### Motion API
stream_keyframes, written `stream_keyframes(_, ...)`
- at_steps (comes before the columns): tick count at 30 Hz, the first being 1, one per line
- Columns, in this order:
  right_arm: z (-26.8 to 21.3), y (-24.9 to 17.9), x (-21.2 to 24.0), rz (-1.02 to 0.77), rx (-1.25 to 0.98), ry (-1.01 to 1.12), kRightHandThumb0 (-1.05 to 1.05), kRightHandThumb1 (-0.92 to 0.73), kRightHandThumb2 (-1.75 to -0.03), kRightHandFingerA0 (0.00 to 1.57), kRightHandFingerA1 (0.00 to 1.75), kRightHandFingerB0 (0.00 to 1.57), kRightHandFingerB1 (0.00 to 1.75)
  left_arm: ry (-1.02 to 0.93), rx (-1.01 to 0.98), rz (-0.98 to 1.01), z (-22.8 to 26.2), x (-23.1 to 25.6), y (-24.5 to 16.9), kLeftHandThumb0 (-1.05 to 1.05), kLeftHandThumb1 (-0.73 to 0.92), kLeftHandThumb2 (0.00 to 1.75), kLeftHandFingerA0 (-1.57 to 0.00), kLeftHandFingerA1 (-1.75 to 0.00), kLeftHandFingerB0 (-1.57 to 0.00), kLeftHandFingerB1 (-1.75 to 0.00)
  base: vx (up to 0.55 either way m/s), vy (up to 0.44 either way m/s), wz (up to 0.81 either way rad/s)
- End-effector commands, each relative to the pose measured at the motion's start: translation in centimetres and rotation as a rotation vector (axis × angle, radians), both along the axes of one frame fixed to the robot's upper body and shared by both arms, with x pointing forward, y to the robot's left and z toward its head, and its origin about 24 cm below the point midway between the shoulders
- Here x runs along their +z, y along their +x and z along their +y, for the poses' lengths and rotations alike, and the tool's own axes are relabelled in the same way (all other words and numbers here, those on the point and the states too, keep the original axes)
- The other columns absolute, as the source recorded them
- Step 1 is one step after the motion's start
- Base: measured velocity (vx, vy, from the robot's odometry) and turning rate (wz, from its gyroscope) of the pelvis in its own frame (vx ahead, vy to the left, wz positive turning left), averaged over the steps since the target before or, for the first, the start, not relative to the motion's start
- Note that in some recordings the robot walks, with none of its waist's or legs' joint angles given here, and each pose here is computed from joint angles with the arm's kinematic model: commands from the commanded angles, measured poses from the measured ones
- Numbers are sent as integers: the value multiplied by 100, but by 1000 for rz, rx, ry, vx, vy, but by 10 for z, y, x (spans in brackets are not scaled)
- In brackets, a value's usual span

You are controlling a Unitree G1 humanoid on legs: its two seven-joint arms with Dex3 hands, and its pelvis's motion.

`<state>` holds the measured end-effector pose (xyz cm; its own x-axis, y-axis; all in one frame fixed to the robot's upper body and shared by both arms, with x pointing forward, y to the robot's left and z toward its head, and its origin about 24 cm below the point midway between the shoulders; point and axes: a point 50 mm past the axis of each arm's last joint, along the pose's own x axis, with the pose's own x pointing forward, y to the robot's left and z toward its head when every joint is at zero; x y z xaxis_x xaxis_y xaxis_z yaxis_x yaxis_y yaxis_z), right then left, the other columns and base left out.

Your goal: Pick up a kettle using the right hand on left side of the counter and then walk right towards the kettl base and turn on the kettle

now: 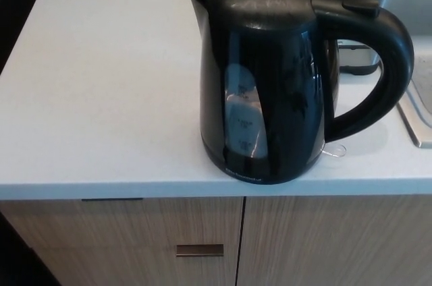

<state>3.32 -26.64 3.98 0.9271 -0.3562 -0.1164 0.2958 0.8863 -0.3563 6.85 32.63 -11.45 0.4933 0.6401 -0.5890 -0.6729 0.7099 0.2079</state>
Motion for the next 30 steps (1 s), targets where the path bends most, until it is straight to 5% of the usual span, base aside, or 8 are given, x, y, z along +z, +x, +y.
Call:
stream_keyframes(1, 20, 6, 104, -375, 253, -186, -67, -63, -59, 38, 56, 23, 38, 85, -40, -85, 6, 12, 13, 18, 60, 93, -90, -82, -81, -73, 0, 0, 0)
stream_keyframes(9, 23, 33, 137, -441, 345, -279, -68, -59, -58, 36, 54, 26, 35, 80, -57, -94, 4, 13, 14, 15, 64, 94, -85, -80, -79, -72, 0, 0, 0)
stream_keyframes(10, 23, 39, 138, -439, 367, -307, -69, -46, -84, 26, 57, 16, 44, 80, -56, -105, 5, 14, 16, 16, 62, 98, -86, -81, -80, -72, 0, 0, 0)
stream_keyframes(12, 21, 49, 138, -412, 387, -354, -75, -48, -86, 21, 57, 9, 41, 83, -58, -114, 6, 16, 18, 14, 64, 93, -84, -80, -79, -72, 0, 0, 0)
stream_keyframes(20, 21, 71, 143, -367, 399, -409, -79, -61, -60, 13, 54, 13, 26, 87, -74, -123, 4, 18, 23, 16, 63, 91, -81, -78, -78, -71, 0, 0, 0)
stream_keyframes(21, 23, 82, 145, -374, 407, -413, -39, -32, -94, 1, 53, 0, 50, 78, -86, -123, 4, 18, 26, 16, 63, 91, -86, -80, -81, -72, 0, 0, 0)
stream_keyframes(29, 26, 104, 149, -388, 446, -449, -39, -34, -96, 1, 52, 0, 50, 89, -77, -146, 3, 19, 26, 17, 55, 105, -87, -81, -83, -72, 0, 0, 0)
stream_keyframes(30, 25, 111, 148, -359, 479, -452, -80, -50, -89, 2, 40, 10, 22, 103, -74, -143, 4, 20, 27, 16, 64, 94, -87, -82, -82, -73, 0, 0, 0)
